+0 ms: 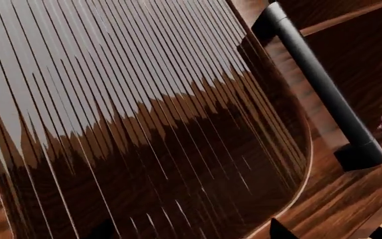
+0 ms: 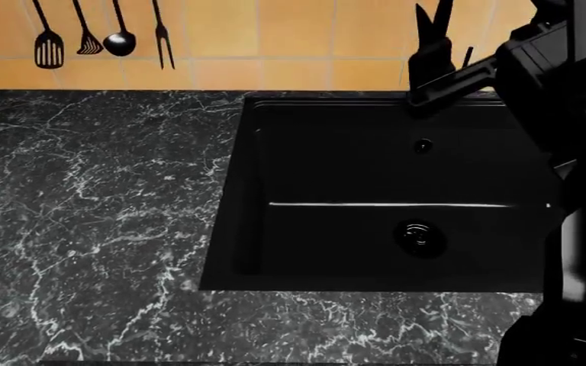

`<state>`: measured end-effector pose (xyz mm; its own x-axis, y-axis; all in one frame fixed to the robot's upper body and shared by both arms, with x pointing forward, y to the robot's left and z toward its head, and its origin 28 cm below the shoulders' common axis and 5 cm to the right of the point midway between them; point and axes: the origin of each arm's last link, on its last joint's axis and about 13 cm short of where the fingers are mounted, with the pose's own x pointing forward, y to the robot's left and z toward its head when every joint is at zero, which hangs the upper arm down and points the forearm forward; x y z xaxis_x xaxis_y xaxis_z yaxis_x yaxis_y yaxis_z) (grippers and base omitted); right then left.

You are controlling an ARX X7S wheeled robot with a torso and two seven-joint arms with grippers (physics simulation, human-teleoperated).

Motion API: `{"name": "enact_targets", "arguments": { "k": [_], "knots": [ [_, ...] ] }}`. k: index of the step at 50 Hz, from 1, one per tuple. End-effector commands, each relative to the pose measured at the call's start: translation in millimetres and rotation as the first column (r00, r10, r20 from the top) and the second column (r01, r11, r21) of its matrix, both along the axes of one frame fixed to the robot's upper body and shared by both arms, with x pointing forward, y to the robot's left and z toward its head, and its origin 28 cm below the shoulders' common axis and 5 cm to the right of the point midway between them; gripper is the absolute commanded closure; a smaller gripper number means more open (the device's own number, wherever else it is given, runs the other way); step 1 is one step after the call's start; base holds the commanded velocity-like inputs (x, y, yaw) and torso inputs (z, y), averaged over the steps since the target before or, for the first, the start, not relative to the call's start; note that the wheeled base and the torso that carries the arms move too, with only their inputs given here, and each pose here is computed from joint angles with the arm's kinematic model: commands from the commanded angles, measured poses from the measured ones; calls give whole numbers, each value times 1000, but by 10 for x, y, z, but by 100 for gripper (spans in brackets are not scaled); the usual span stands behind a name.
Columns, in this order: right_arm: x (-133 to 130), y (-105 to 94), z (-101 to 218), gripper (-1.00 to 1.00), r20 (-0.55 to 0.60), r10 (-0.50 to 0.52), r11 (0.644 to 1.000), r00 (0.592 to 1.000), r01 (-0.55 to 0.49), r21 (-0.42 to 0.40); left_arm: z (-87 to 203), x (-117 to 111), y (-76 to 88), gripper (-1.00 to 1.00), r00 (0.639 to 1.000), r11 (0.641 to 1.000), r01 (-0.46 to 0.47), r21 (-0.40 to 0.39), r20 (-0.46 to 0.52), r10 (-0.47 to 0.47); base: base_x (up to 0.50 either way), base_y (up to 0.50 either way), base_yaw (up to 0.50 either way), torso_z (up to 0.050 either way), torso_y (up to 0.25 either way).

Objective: Pick the lemon, grape from the counter and place them in the cabinet. Then close the cabinet.

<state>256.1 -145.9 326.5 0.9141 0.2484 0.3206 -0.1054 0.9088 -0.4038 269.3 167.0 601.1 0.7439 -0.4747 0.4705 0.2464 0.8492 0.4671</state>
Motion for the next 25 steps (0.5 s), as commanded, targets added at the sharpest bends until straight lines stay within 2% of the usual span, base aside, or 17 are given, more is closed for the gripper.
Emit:
{"name": "enact_targets", "arguments": {
  "k": [1, 8, 12, 25],
  "knots": [
    [-2, 5, 32, -100, 6, -2, 1000, 1000, 2, -2, 14, 57, 128, -100, 999, 998, -30, -57, 16, 31, 0, 0, 0, 0, 215],
    [-11, -5, 52, -100, 12, -4, 1000, 1000, 4, -6, -188, 227, 244, -100, 994, 995, -103, -16, -38, 102, 0, 0, 0, 0, 7],
    [-22, -6, 70, -100, 16, -2, 1000, 1000, 2, -7, -336, 262, 292, -100, 992, 994, -113, 3, -53, 113, 0, 0, 0, 0, 0],
    [-50, -6, 115, -100, 42, 14, 1000, 999, -14, 5, -859, 184, 421, -100, 993, 993, -85, 86, -73, 91, 0, 0, 0, 0, 0]
  ]
}}
